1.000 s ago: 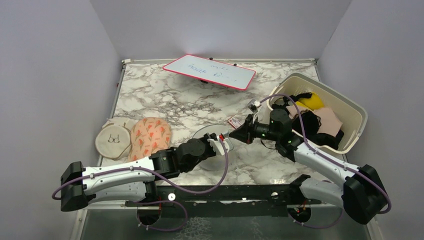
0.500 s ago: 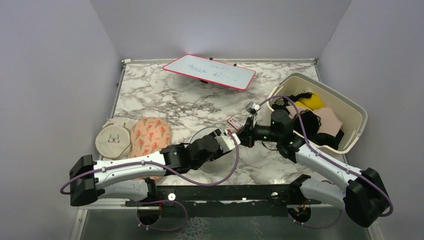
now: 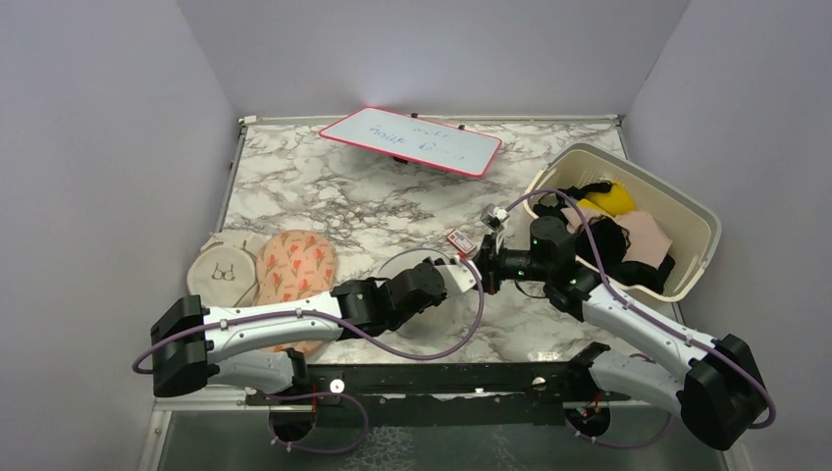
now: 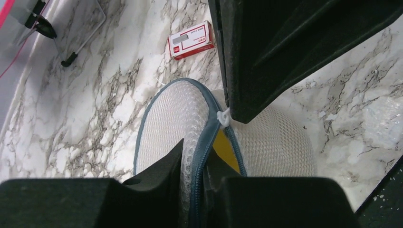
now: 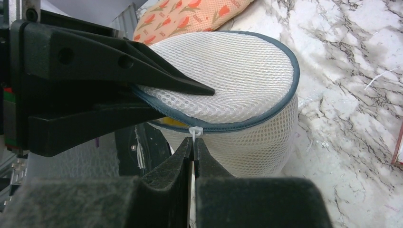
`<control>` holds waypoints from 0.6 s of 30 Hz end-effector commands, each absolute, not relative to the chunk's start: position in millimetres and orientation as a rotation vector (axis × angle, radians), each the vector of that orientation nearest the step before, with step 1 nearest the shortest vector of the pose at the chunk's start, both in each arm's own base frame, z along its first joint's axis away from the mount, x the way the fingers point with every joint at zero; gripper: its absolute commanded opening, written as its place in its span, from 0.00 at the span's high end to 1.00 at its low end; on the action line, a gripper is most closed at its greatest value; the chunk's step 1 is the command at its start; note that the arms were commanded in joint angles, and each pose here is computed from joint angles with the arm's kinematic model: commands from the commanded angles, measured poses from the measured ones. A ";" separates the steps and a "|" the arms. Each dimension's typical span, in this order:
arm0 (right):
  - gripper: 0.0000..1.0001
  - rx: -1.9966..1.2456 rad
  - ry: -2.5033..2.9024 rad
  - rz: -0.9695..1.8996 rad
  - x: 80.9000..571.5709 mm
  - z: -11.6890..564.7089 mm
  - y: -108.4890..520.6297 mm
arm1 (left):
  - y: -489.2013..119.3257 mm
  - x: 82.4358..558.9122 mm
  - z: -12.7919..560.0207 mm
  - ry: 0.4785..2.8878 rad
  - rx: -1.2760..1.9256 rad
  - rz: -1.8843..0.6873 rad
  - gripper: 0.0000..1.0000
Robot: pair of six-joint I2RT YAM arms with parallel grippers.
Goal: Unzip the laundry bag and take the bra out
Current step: Unzip the laundry bag at the center of the board.
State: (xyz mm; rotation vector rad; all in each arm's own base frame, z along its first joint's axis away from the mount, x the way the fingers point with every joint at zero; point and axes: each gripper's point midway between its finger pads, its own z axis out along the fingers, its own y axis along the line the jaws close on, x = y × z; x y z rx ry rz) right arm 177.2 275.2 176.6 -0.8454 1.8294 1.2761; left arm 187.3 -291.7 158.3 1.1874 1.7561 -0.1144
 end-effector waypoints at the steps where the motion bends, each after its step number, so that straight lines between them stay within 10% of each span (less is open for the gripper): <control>1: 0.99 -0.825 1.818 1.239 183.6 190.4 276.0 | -307.1 186.5 182.0 1.689 1.165 -0.194 0.95; 18: 0.99 -0.416 1.998 0.977 233.9 174.3 249.6 | -313.3 165.5 212.2 1.616 1.153 -0.397 1.00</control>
